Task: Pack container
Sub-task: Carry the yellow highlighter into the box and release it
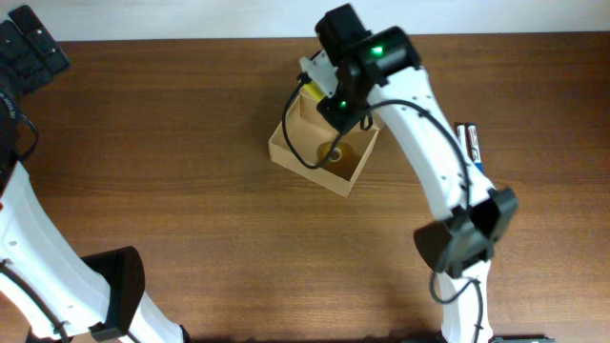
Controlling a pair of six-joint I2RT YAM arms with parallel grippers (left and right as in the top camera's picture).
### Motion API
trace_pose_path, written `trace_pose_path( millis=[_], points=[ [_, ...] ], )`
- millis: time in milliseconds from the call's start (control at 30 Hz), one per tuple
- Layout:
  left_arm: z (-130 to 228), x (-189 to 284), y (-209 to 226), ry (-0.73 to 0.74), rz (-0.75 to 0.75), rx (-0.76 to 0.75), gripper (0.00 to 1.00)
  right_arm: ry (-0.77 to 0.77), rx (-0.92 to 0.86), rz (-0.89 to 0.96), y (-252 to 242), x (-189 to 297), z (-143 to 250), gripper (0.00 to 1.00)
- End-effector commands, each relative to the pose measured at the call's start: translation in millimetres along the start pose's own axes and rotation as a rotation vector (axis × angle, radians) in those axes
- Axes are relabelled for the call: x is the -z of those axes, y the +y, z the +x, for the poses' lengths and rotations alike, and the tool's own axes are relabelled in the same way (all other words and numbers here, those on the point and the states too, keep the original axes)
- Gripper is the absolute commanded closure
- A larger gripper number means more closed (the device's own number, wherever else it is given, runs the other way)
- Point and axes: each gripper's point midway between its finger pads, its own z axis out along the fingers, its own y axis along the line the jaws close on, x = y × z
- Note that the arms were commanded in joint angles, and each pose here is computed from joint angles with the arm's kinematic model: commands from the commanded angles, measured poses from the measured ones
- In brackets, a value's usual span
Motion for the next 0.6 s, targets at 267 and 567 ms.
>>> trace_pose_path(
  millis=[267, 567],
  points=[
    [1.1, -4.1, 0.3, 0.010, -0.001, -0.008, 0.00, 0.209, 0.033, -0.122, 16.7, -85.6, 26.3, 0.96],
    [1.1, -4.1, 0.3, 0.010, -0.001, -0.008, 0.00, 0.320, 0.052, -0.161, 29.6, -129.7, 60.2, 0.83]
  ],
)
